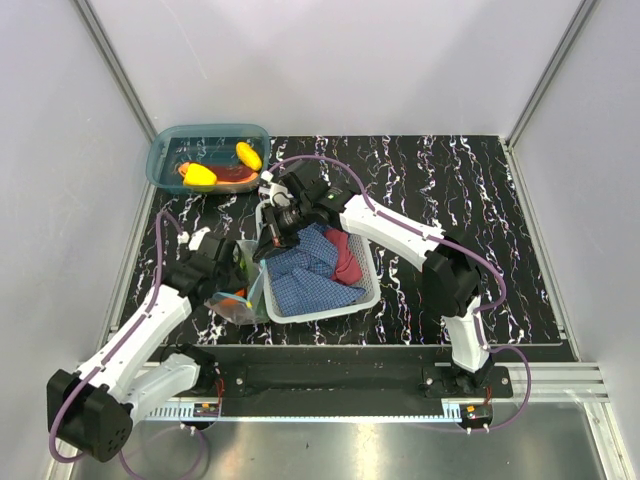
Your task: Open the zip-top bag and remove the fake food
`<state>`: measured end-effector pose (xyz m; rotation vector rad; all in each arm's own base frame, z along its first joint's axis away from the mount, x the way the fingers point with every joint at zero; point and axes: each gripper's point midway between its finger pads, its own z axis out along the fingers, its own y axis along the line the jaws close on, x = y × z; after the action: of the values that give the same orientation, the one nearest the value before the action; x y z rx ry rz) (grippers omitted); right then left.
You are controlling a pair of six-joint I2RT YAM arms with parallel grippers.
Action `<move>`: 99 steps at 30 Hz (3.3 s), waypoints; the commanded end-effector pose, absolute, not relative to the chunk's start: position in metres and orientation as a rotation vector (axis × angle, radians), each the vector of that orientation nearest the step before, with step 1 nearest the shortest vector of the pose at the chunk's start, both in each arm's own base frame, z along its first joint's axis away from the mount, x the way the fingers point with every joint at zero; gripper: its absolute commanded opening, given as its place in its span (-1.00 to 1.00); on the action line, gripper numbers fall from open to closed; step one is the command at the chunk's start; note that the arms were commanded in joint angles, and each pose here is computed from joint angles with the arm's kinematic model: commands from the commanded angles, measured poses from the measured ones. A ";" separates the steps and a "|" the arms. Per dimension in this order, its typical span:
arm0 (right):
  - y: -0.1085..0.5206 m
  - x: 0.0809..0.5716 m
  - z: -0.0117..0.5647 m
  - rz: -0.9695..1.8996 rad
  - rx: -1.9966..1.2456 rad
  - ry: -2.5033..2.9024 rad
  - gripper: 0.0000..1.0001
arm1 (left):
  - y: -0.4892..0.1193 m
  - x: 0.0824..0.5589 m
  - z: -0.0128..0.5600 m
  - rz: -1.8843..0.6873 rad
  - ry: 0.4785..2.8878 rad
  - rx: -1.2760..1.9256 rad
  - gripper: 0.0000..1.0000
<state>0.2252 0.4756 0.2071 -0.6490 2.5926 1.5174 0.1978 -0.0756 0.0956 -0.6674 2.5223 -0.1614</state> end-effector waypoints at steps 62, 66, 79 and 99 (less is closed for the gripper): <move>0.460 0.192 0.239 1.775 -0.706 2.567 -1.00 | -0.054 0.256 0.090 -0.032 2.411 -0.834 0.50; 0.455 0.195 0.242 1.812 -0.734 2.548 -1.00 | -0.075 0.247 0.102 -0.233 2.415 -0.648 0.47; 0.472 0.205 0.269 1.985 -0.926 2.390 -1.00 | -0.076 0.207 0.123 -0.372 2.362 -0.702 0.29; 0.473 0.206 0.217 1.941 -0.944 2.462 -1.00 | -0.053 0.187 0.071 -0.128 2.469 -0.974 0.19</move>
<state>0.2052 0.4937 0.2077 -0.9188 2.5221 1.9629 0.1794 -0.0554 0.0864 -0.9047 2.4881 -0.1646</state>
